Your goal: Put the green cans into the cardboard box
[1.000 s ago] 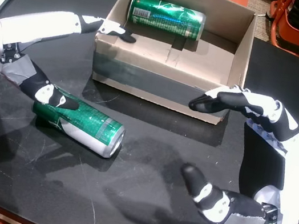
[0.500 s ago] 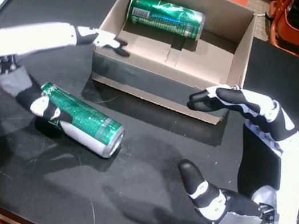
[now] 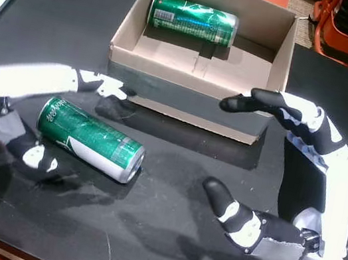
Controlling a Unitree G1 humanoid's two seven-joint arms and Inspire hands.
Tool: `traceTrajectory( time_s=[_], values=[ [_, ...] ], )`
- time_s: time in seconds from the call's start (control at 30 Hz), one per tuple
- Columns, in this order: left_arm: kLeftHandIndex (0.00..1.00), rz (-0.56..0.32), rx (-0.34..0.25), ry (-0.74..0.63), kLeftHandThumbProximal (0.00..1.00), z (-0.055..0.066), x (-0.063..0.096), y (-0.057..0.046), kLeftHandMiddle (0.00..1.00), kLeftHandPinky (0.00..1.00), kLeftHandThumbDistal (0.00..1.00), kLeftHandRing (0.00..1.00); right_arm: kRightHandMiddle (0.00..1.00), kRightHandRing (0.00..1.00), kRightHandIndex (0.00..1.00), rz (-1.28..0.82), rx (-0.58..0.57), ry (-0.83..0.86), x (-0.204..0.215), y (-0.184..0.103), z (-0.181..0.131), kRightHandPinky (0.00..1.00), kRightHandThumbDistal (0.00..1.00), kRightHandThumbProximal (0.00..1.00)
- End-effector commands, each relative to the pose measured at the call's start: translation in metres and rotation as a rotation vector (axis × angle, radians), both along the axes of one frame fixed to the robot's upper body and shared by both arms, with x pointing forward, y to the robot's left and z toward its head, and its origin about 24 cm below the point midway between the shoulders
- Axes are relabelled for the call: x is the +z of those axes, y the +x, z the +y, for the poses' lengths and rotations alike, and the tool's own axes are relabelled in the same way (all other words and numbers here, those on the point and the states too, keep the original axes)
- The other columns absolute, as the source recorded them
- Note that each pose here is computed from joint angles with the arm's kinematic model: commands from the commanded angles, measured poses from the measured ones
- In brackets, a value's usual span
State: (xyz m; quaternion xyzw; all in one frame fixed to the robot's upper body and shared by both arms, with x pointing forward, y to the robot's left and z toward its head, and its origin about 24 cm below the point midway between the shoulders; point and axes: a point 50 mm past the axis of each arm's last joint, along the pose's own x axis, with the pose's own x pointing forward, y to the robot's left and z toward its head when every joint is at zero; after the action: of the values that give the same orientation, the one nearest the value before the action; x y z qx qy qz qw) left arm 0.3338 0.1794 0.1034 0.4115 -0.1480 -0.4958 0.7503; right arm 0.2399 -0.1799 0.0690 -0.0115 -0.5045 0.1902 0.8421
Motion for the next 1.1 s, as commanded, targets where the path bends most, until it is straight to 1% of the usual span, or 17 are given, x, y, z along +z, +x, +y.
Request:
traceTrajectory(
  time_s=[0.0, 0.07, 0.13, 0.2, 0.3, 0.33, 0.4, 0.47, 0.53, 0.57, 0.6, 0.67, 0.7, 0.8, 0.87, 0.97, 1.07],
  values=[
    [0.97, 0.022, -0.002, 0.003, 0.00, 0.003, -0.005, -0.002, 1.00, 0.93, 0.71, 1.00, 0.54, 0.61, 0.51, 0.002, -0.015, 0.000, 0.000, -0.001, -0.003, 0.72, 0.81, 0.70],
    [0.98, 0.031, 0.005, -0.010, 0.00, 0.002, -0.004, 0.000, 1.00, 0.93, 0.73, 1.00, 0.55, 0.62, 0.52, 0.010, 0.015, -0.001, 0.000, -0.001, -0.002, 0.73, 0.80, 0.66],
    [0.99, 0.037, 0.009, -0.014, 0.00, 0.001, -0.001, 0.002, 1.00, 0.93, 0.73, 1.00, 0.55, 0.61, 0.51, 0.009, 0.025, -0.004, 0.000, 0.000, -0.003, 0.73, 0.81, 0.67],
    [1.00, 0.042, 0.006, -0.013, 0.00, 0.000, 0.002, 0.005, 1.00, 0.93, 0.72, 1.00, 0.55, 0.61, 0.51, 0.006, 0.020, -0.005, 0.001, -0.001, -0.002, 0.73, 0.78, 0.68],
    [0.99, 0.031, 0.003, 0.005, 0.00, -0.006, 0.006, 0.009, 1.00, 0.93, 0.72, 1.00, 0.54, 0.60, 0.50, 0.005, 0.030, 0.010, 0.001, 0.000, 0.000, 0.72, 0.76, 0.67],
    [0.98, 0.019, 0.000, 0.020, 0.00, -0.008, 0.007, 0.011, 1.00, 0.93, 0.75, 1.00, 0.54, 0.60, 0.50, 0.004, 0.034, 0.013, 0.001, 0.000, 0.001, 0.72, 0.75, 0.66],
    [0.95, -0.003, 0.012, 0.061, 0.00, -0.016, 0.008, 0.016, 1.00, 0.91, 0.81, 1.00, 0.55, 0.60, 0.51, 0.000, 0.051, 0.020, 0.002, 0.001, 0.003, 0.72, 0.79, 0.66],
    [0.93, -0.034, 0.045, 0.107, 0.00, -0.024, 0.009, 0.023, 0.99, 0.90, 0.86, 1.00, 0.54, 0.60, 0.51, -0.009, 0.070, 0.019, 0.004, 0.001, 0.005, 0.71, 0.87, 0.64],
    [0.94, -0.056, 0.083, 0.133, 0.00, -0.029, 0.011, 0.030, 1.00, 0.90, 0.82, 1.00, 0.54, 0.60, 0.51, -0.012, 0.081, 0.028, 0.005, 0.000, 0.007, 0.70, 0.89, 0.63],
    [0.95, -0.069, 0.103, 0.139, 0.00, -0.032, 0.012, 0.033, 1.00, 0.90, 0.83, 1.00, 0.54, 0.59, 0.51, -0.019, 0.081, 0.034, 0.006, -0.001, 0.008, 0.70, 0.87, 0.63],
    [0.95, -0.084, 0.124, 0.141, 0.00, -0.035, 0.014, 0.036, 1.00, 0.90, 0.83, 1.00, 0.53, 0.60, 0.50, -0.036, 0.089, 0.044, 0.008, -0.001, 0.010, 0.70, 0.81, 0.63],
    [0.95, -0.105, 0.158, 0.143, 0.00, -0.040, 0.018, 0.042, 1.00, 0.90, 0.85, 1.00, 0.53, 0.59, 0.48, -0.062, 0.101, 0.058, 0.012, 0.000, 0.015, 0.71, 0.78, 0.64],
    [0.95, -0.111, 0.174, 0.144, 0.00, -0.042, 0.020, 0.044, 1.00, 0.90, 0.88, 1.00, 0.52, 0.59, 0.47, -0.067, 0.102, 0.066, 0.012, -0.001, 0.016, 0.70, 0.80, 0.66],
    [0.94, -0.126, 0.208, 0.141, 0.02, -0.048, 0.024, 0.050, 0.98, 0.89, 0.96, 0.99, 0.53, 0.60, 0.48, -0.066, 0.098, 0.076, 0.013, -0.005, 0.019, 0.71, 0.74, 0.71],
    [0.91, -0.126, 0.218, 0.137, 0.04, -0.051, 0.026, 0.051, 0.96, 0.88, 0.99, 0.97, 0.54, 0.60, 0.50, -0.076, 0.091, 0.084, 0.014, -0.008, 0.019, 0.71, 0.70, 0.73],
    [0.90, -0.119, 0.210, 0.160, 0.09, -0.054, 0.025, 0.052, 0.95, 0.89, 1.00, 0.96, 0.52, 0.58, 0.50, -0.089, 0.046, 0.104, 0.016, -0.013, 0.020, 0.70, 0.72, 0.79],
    [0.88, -0.087, 0.191, 0.174, 0.11, -0.054, 0.023, 0.051, 0.93, 0.89, 1.00, 0.95, 0.54, 0.58, 0.53, -0.057, 0.048, 0.132, 0.017, -0.019, 0.020, 0.69, 0.72, 0.78]
  ],
)
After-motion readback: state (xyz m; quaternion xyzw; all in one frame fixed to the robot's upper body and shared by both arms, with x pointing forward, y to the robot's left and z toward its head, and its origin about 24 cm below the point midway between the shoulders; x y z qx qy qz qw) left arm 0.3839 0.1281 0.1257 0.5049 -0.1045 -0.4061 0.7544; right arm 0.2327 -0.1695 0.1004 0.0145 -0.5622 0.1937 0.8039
